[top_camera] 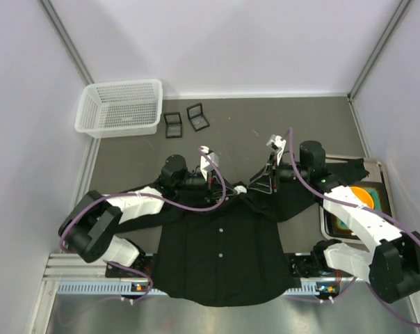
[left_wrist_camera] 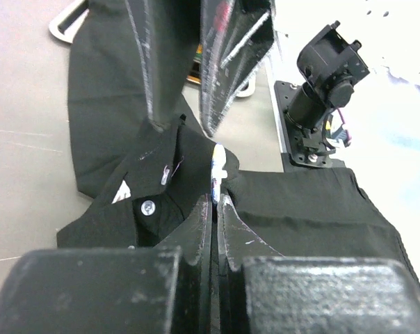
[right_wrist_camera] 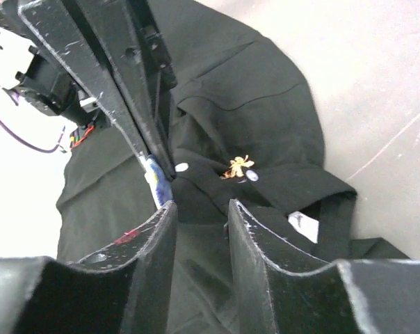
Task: Pin the brooch onto the clothing
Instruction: Pin the brooch to the clothes, then flatten out the clothes at the center of the board.
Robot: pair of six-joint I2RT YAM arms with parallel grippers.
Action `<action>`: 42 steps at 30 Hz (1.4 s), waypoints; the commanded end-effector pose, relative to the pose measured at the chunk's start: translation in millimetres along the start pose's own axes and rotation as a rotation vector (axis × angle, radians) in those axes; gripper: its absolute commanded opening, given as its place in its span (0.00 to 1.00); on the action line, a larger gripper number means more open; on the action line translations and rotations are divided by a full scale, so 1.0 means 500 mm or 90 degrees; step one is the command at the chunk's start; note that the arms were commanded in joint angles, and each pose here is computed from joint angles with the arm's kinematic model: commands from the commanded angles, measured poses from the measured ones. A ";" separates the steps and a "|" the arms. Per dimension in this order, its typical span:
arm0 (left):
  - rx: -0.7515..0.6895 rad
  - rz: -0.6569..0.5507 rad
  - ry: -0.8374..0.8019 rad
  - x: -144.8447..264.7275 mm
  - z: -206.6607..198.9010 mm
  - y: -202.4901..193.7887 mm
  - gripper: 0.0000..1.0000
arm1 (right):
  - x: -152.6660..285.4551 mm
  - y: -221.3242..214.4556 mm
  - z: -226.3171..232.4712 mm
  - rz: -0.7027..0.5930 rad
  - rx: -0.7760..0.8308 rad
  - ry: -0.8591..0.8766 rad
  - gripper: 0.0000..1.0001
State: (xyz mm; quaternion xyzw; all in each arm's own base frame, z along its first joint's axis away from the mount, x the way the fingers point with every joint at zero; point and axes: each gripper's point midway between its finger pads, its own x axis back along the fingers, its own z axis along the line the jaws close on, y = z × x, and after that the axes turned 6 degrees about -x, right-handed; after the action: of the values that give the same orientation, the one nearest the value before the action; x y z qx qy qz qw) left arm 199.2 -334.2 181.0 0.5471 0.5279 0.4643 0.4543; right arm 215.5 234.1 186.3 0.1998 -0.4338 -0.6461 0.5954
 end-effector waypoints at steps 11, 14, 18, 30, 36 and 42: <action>-0.316 0.187 0.004 -0.009 0.039 -0.011 0.00 | 0.061 0.030 -0.124 0.090 -0.013 -0.160 0.71; -0.442 0.268 -0.104 -0.032 -0.031 -0.072 0.01 | 0.074 0.013 -0.165 0.157 -0.008 -0.198 0.77; -0.496 0.375 -0.263 -0.001 -0.132 -0.170 0.25 | 0.089 -0.001 -0.208 0.233 0.016 -0.230 0.77; -0.267 0.430 -0.018 0.120 0.126 -0.078 0.60 | 0.127 -0.055 -0.331 0.420 0.153 -0.250 0.70; -0.264 0.511 0.004 0.128 0.225 -0.153 0.61 | 0.116 -0.078 -0.376 0.463 0.146 -0.242 0.69; -0.206 0.544 -0.046 0.102 0.262 -0.203 0.60 | 0.108 -0.102 -0.407 0.492 0.132 -0.240 0.67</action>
State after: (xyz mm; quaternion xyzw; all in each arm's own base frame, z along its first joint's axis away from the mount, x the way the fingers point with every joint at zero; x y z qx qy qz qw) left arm 301.9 -273.2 54.4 0.6536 0.1714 0.6704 0.3067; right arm 314.7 114.6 46.1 -0.0526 -0.6242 -0.3669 0.6877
